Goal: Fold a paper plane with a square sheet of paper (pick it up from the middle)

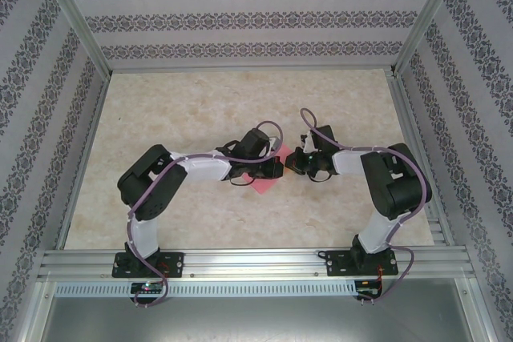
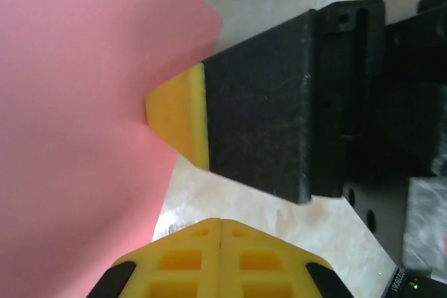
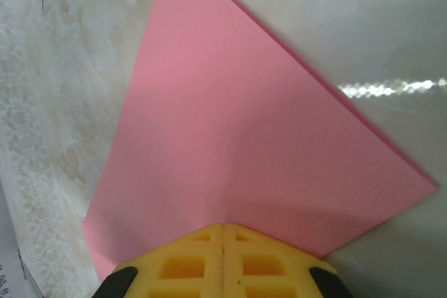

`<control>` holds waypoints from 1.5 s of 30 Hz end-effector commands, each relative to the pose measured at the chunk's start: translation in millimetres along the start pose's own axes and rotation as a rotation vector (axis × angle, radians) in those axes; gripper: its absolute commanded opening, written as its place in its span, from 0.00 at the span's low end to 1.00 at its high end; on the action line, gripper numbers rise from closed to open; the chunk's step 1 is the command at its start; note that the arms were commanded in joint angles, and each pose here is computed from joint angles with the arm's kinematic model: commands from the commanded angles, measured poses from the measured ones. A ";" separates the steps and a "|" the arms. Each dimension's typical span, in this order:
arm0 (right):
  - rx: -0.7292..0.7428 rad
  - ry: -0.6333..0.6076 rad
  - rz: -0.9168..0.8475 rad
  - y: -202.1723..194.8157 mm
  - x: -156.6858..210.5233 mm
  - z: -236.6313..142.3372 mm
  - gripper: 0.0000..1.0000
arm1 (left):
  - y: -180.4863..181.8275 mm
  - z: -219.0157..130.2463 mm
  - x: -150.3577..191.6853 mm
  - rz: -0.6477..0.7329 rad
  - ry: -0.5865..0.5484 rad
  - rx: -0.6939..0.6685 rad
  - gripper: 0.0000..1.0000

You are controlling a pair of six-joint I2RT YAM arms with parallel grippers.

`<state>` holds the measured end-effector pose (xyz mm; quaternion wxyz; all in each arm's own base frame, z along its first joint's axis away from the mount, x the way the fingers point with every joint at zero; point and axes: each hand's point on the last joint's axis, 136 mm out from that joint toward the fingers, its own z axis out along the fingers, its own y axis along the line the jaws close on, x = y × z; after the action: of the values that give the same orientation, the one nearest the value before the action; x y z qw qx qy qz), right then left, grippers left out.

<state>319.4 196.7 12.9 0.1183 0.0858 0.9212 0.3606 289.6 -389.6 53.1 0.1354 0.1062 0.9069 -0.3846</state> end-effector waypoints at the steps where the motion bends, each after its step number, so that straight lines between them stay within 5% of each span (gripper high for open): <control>1: 0.078 0.031 0.012 -21.6 6.2 6.2 0.00 | 12.4 11.7 2.4 0.027 0.028 0.008 0.03; 23: 0.202 0.085 0.043 -47.0 12.3 11.3 0.00 | 61.8 -10.0 83.8 0.017 0.189 -0.066 0.00; 45: 0.178 0.098 -0.032 -32.6 -0.4 17.3 0.00 | 76.4 -36.7 115.0 0.047 0.190 -0.149 0.02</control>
<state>323.9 202.1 11.3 0.0777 0.0628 0.9319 0.3486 230.2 -331.0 18.7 0.1219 0.1529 0.9126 -0.3590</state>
